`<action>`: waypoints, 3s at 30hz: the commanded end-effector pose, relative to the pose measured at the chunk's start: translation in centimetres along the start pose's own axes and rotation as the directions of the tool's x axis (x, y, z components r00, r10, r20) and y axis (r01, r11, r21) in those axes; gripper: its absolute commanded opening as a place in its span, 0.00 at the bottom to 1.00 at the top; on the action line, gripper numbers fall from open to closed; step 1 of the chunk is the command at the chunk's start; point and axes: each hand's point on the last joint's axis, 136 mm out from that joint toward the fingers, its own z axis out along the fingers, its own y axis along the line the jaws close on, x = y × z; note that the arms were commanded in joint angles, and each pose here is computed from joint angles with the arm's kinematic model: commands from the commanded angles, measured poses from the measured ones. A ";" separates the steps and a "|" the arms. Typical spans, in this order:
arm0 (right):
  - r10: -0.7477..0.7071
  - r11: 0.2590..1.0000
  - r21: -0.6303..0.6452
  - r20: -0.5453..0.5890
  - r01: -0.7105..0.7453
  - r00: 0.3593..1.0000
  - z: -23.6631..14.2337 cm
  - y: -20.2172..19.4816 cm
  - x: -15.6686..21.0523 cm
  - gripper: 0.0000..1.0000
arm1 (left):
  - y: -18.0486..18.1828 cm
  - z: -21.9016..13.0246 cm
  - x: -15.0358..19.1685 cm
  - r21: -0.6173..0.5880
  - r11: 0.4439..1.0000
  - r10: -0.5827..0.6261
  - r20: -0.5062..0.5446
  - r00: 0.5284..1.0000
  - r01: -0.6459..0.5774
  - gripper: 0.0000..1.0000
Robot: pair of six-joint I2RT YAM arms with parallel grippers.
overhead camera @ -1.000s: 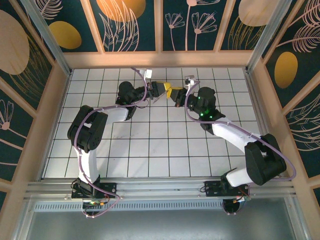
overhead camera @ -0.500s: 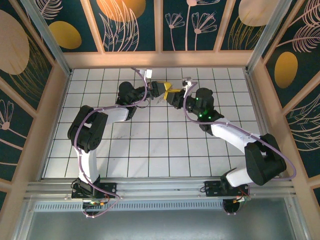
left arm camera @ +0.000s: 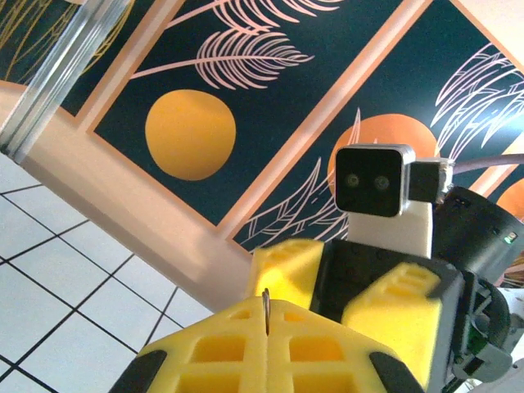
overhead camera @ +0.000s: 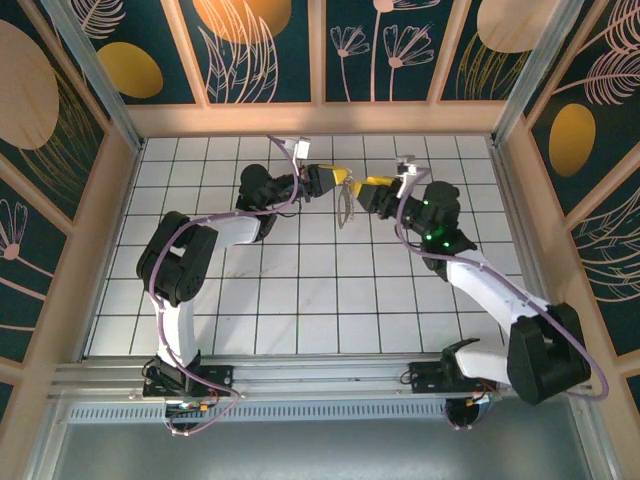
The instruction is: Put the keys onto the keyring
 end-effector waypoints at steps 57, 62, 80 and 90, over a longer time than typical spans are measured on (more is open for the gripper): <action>0.223 0.931 -0.309 0.062 -0.194 0.973 1.9 2.4 -1.7 0.32 | -2.2 0.2 -0.7 0.087 0.995 0.049 0.018 0.999 -0.051 0.00; 0.220 0.930 -0.315 0.072 -0.187 0.973 1.7 2.6 -2.1 0.31 | -2.4 0.1 -0.7 0.097 0.994 0.049 0.020 0.999 -0.051 0.00; 0.240 0.904 -0.370 0.031 -0.212 0.970 3.0 3.1 -1.9 0.30 | -2.8 0.2 -0.8 0.106 0.993 0.053 0.018 0.998 -0.054 0.00; 0.239 0.903 -0.373 0.027 -0.212 0.971 3.5 3.0 -2.1 0.22 | -2.9 0.3 -0.4 0.110 0.993 0.049 0.007 0.999 -0.050 0.00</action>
